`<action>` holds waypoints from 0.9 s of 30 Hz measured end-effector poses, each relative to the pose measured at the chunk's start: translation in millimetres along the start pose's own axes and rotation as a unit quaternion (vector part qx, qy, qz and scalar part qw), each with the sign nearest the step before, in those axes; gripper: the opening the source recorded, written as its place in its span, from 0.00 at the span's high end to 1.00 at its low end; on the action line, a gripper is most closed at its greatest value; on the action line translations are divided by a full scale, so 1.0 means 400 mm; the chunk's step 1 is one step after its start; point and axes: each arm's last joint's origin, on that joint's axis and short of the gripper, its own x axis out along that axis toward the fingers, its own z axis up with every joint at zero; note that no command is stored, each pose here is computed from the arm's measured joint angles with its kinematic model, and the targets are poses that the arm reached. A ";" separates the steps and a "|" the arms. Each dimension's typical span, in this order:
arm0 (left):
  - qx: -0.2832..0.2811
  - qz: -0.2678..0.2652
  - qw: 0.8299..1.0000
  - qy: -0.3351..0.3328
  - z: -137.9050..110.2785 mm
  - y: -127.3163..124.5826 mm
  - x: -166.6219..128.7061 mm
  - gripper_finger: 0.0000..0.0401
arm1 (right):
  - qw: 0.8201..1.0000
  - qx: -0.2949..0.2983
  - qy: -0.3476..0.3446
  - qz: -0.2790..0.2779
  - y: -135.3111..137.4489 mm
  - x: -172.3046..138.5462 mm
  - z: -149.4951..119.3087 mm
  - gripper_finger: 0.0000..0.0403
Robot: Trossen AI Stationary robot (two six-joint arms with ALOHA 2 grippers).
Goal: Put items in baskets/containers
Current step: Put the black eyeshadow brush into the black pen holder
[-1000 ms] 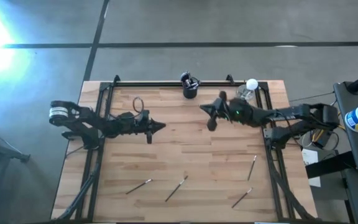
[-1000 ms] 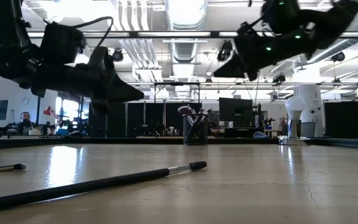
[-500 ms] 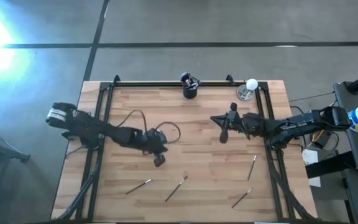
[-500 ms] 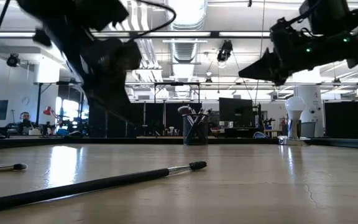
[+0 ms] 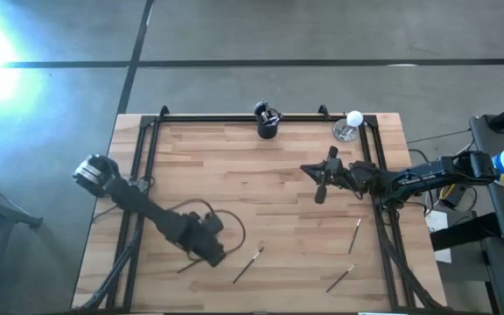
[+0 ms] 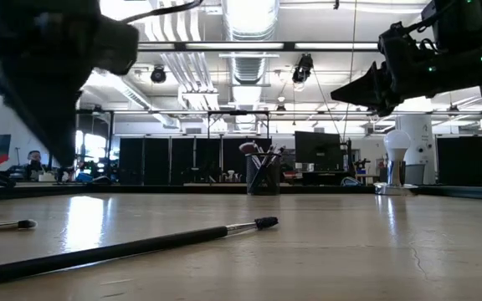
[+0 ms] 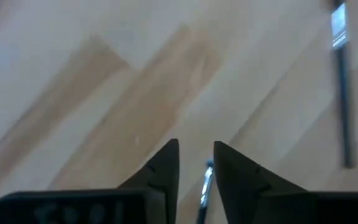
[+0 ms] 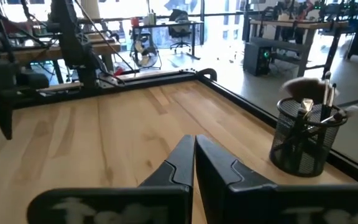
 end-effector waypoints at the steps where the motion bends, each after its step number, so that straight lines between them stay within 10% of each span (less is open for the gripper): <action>1: 0.003 0.010 1.000 0.008 -0.007 -0.014 0.008 0.75 | 1.000 -0.001 0.001 0.000 0.000 0.000 -0.001 0.97; 19: 0.043 0.111 0.990 0.071 -0.042 -0.107 0.115 0.72 | 1.000 -0.009 -0.004 0.000 0.000 0.000 0.001 0.97; 27: 0.022 0.110 0.990 0.086 -0.048 -0.100 0.122 0.97 | 1.000 -0.009 -0.006 0.001 0.000 0.000 0.002 0.97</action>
